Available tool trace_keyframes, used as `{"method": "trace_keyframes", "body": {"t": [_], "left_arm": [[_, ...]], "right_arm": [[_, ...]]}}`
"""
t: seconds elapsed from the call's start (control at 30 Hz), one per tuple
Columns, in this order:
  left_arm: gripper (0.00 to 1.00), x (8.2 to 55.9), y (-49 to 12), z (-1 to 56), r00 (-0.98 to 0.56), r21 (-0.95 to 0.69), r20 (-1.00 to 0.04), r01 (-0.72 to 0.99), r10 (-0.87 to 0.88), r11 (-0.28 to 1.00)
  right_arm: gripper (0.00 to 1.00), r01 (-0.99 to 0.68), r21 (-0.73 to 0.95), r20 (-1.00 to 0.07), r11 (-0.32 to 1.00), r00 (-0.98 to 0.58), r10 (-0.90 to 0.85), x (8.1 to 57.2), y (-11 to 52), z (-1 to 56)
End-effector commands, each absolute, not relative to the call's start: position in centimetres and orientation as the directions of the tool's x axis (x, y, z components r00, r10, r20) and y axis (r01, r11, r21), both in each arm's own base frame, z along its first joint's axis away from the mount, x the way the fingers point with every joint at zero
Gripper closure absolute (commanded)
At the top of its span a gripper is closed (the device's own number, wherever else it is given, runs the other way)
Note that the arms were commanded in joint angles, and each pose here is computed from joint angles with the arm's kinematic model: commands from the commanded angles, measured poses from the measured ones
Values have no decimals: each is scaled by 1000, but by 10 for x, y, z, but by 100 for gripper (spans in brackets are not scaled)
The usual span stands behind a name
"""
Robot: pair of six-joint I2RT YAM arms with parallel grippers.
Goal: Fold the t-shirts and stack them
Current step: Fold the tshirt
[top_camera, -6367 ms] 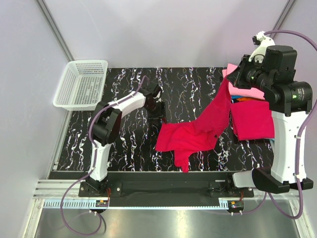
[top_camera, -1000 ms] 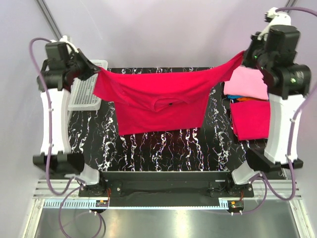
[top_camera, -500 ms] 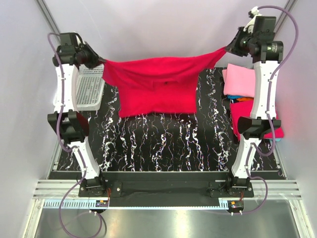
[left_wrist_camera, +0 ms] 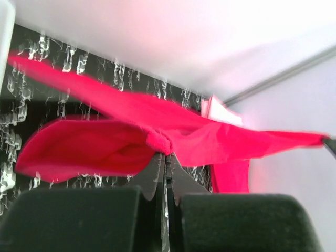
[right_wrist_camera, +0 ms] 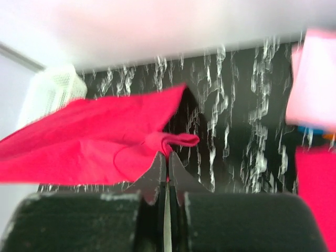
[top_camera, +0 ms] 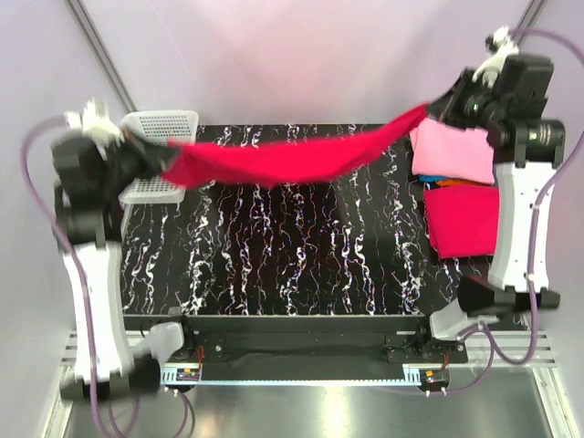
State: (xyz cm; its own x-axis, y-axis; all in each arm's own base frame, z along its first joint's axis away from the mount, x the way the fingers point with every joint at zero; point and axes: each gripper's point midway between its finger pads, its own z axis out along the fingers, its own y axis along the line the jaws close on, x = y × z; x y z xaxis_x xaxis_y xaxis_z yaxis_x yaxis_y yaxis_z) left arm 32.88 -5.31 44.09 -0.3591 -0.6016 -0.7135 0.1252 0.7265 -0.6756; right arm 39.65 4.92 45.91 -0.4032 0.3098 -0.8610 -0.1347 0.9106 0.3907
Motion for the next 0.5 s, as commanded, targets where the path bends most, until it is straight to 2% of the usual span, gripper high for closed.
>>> {"method": "trace_keyframes", "body": {"t": [0.0, 0.07, 0.1, 0.13, 0.17, 0.2, 0.23, 0.27, 0.3, 0.37, 0.47], "left_arm": [[100, 278, -67, 356, -490, -727, -609, 30, -624, 686], [100, 247, -72, 284, -588, -715, -520, -97, -619, 693], [100, 231, -62, 261, -572, -662, -531, -180, -625, 727], [90, 212, -67, 235, -623, -639, -478, -236, -619, 732], [75, 199, -67, 220, -634, -627, -464, -259, -619, 735], [69, 189, -62, 194, -636, -592, -440, -326, -635, 737], [66, 177, -62, 192, -621, -589, -467, -313, -630, 745], [57, 172, -59, 189, -608, -580, -482, -318, -631, 750], [53, 170, -50, 190, -573, -562, -515, -336, -637, 756], [48, 167, -44, 204, -507, -570, -571, -321, -646, 756], [46, 175, -46, 212, -526, -568, -567, -308, -634, 763]], "right_arm": [[100, -50, 458, -759, 887, -541, 362, 379, 53, 398], [100, -4, 481, -717, 877, -578, 390, 357, 54, 375], [100, 96, 493, -632, 865, -643, 432, 348, 51, 333], [100, 138, 494, -605, 859, -654, 453, 339, 50, 320], [100, 150, 500, -604, 853, -646, 467, 323, 50, 317], [100, 231, 501, -548, 834, -662, 512, 314, 47, 290], [90, 246, 509, -536, 825, -659, 528, 307, 48, 284], [81, 238, 521, -555, 820, -636, 537, 297, 48, 289], [80, 275, 520, -547, 809, -620, 563, 295, 45, 276], [68, 260, 536, -577, 803, -582, 573, 288, 44, 279], [67, 248, 558, -574, 792, -574, 584, 289, 48, 276]]}}
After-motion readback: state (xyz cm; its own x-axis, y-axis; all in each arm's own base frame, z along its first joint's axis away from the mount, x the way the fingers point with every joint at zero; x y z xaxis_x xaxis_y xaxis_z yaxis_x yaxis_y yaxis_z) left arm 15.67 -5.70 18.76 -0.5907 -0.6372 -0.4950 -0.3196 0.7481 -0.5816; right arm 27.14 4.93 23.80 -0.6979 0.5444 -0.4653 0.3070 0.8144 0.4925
